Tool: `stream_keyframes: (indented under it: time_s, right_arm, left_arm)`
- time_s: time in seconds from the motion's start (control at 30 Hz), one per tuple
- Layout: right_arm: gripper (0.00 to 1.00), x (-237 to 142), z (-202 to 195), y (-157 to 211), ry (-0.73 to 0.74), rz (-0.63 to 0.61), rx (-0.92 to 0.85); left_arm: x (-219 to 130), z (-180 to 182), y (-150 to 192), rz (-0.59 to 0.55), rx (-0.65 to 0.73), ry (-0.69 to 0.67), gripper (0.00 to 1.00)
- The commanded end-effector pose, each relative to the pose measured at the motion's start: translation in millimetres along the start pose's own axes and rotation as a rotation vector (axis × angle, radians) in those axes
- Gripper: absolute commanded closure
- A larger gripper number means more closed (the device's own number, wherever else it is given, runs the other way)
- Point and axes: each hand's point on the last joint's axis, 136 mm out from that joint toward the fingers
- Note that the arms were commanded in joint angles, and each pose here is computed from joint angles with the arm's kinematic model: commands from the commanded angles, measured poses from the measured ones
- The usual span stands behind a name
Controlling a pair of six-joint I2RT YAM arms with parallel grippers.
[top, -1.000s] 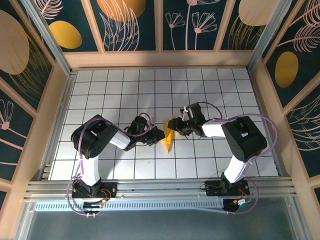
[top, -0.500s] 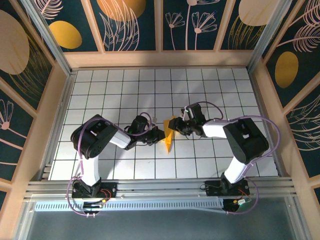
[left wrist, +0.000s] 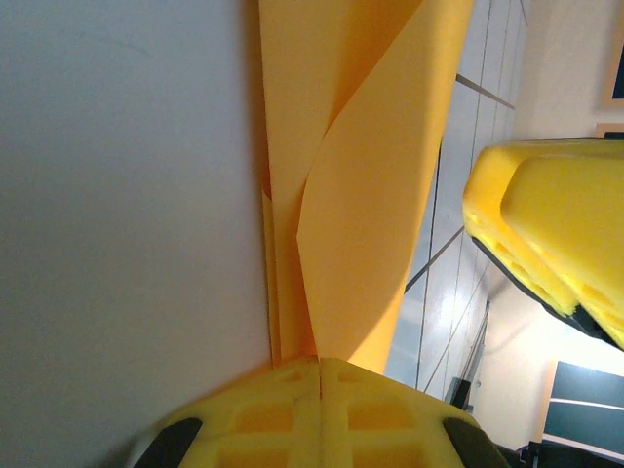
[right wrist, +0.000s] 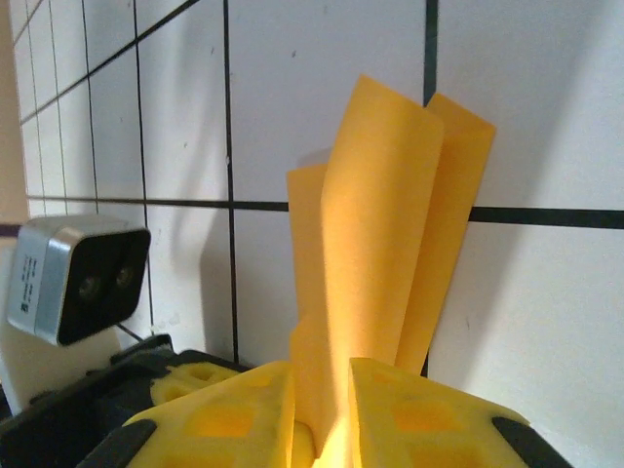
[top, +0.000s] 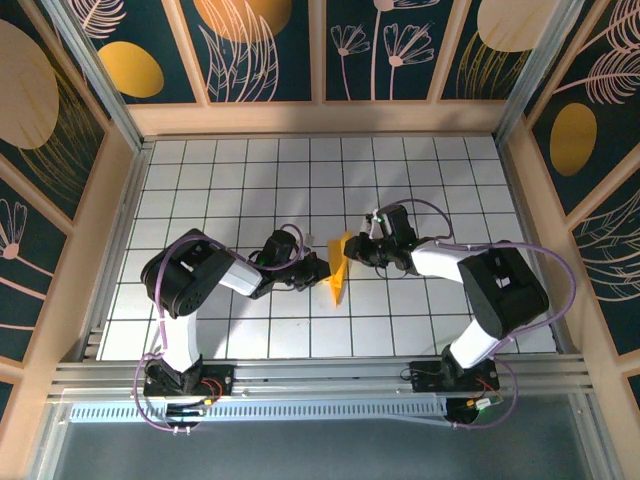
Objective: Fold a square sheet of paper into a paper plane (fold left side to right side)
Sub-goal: Fold the wing for the fifth time at the center of the table.
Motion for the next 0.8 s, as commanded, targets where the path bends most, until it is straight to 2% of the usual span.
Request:
stream_keyframes:
  time_s: [0.0,0.17,0.77]
  right_arm:
    - [0.86,1,13,-6,-0.028,0.006,-0.048]
    - [0.9,11,12,-9,-0.016,0.013,-0.055]
    - [0.91,30,-5,-9,0.02,0.039,-0.043]
  left_arm:
    - [0,65,9,-0.012,-0.064,-0.239,1.0]
    - [-1,70,11,-0.013,-0.079,-0.267,1.0]
    - [-11,81,15,-0.033,-0.116,-0.305,1.0]
Point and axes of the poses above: each hand's point on the last joint's axis, 136 mm out from that joint toward the fingers, its own x axis out along the fingers, its own z axis along the line the jaws close on, y = z × x, and after that the axes turned 11 degrees about x, right-handed
